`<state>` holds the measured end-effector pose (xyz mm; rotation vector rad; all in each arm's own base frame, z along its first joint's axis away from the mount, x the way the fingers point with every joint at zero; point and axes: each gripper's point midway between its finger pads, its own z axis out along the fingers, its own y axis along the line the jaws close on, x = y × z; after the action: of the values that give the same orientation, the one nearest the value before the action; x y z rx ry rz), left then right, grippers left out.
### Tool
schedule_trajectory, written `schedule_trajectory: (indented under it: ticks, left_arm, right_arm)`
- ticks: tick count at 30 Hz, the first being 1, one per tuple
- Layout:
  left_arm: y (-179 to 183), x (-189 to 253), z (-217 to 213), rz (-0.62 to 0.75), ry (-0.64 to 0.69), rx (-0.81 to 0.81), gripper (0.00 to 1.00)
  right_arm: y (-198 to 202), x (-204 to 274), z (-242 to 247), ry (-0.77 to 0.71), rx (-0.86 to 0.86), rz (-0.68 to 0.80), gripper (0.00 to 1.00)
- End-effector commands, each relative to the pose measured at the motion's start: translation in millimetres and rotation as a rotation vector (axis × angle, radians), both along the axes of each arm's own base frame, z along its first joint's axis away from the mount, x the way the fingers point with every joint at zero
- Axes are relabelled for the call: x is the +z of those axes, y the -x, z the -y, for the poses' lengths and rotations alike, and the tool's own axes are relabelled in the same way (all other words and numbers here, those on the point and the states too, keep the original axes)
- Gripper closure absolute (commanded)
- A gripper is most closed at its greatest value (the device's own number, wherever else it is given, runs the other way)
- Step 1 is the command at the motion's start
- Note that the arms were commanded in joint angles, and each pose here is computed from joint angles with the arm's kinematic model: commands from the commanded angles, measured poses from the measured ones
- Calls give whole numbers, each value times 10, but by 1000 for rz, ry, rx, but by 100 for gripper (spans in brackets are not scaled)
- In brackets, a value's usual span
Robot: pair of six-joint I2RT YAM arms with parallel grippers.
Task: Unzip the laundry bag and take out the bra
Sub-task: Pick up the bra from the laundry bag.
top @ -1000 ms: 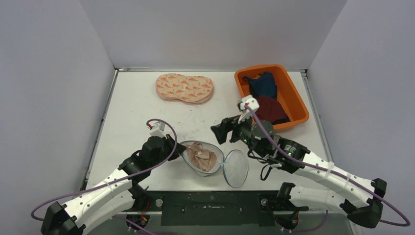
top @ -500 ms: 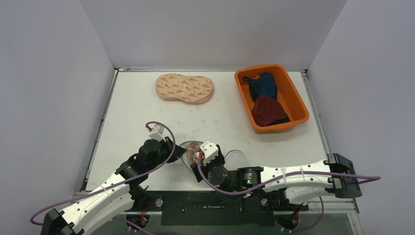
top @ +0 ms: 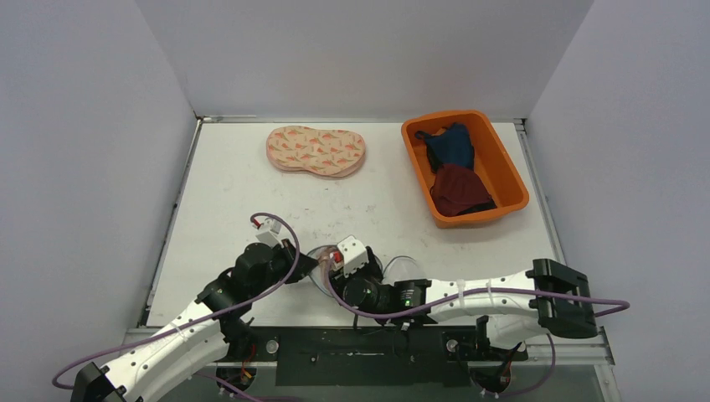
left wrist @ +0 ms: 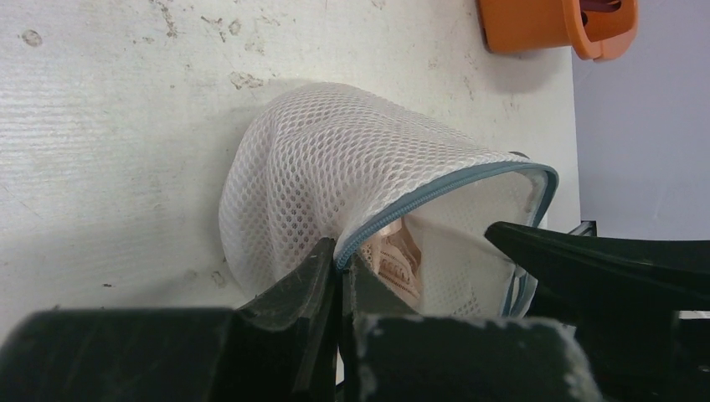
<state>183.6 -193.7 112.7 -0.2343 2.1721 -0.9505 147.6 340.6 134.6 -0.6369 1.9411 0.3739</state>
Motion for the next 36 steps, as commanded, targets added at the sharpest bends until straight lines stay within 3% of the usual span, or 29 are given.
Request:
schedule_trajectory:
  ticks: [1, 4, 9, 21, 24, 29, 36]
  left_arm:
    - [4, -3, 21, 15, 7, -20, 100]
    - [13, -50, 13, 5, -4, -21, 100]
    - [32, -138, -34, -16, -28, -7, 100]
    - [29, -142, -38, -11, -29, -7, 100]
    - [31, -136, -41, -9, -30, -8, 100]
    - [41, -125, -49, -7, -28, -8, 100]
    - [52, -107, -60, -3, -23, -6, 100]
  right_arm:
    - [118, -212, -19, -18, 23, -77, 33]
    - [57, -2, -81, -184, -6, -90, 24]
    - [-123, 189, -183, -352, -38, -150, 25]
    - [-174, -8, -571, -295, 16, -212, 27]
    - [-225, -107, -565, -263, -19, -220, 35]
    - [-275, -198, -532, -249, -53, -235, 56]
    - [-312, -272, -524, -243, -67, -257, 72]
